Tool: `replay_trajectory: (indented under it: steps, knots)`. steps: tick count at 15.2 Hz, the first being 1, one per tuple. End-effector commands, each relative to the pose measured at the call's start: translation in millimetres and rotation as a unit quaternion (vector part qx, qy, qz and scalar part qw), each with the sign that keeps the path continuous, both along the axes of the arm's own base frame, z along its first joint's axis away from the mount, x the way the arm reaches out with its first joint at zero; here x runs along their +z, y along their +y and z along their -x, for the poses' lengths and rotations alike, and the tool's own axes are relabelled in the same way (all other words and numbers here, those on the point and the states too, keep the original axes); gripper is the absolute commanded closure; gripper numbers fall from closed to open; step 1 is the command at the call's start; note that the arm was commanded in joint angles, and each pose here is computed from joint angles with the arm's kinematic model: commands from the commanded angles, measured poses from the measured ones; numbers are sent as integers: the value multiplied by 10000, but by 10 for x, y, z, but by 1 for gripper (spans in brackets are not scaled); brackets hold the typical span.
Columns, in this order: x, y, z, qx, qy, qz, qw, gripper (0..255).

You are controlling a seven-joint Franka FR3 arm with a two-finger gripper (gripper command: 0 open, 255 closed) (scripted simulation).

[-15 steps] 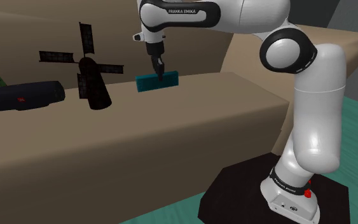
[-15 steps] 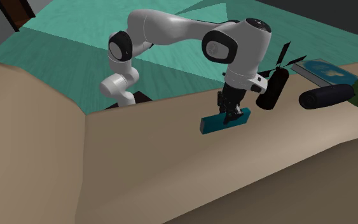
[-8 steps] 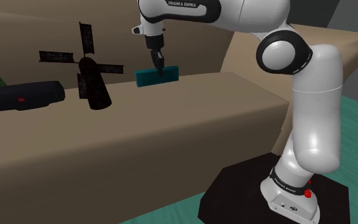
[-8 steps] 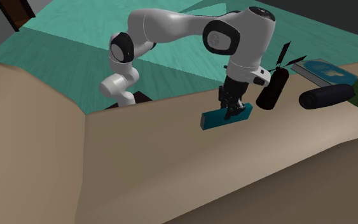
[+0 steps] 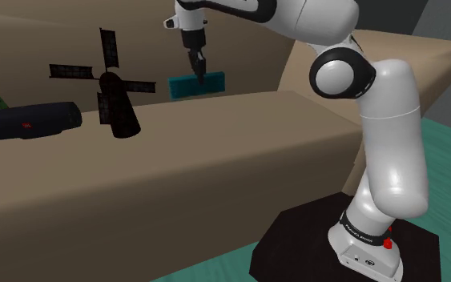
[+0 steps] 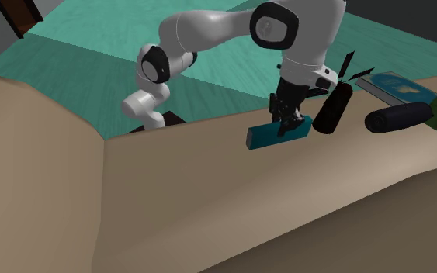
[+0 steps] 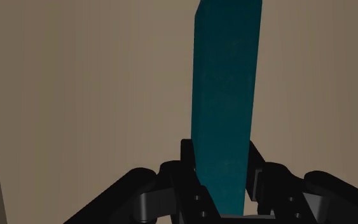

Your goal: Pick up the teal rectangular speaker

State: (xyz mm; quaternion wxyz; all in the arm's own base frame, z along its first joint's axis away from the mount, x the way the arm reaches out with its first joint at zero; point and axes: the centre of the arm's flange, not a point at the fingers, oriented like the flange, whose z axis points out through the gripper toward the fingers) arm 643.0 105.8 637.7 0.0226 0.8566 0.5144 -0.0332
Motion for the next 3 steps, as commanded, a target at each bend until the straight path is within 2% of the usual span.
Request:
replay_trajectory:
  steps: [1,3]
  knots:
    - [120,-3,18,0,0,0,10000,255]
    - [127,-3,18,0,0,0,10000,255]
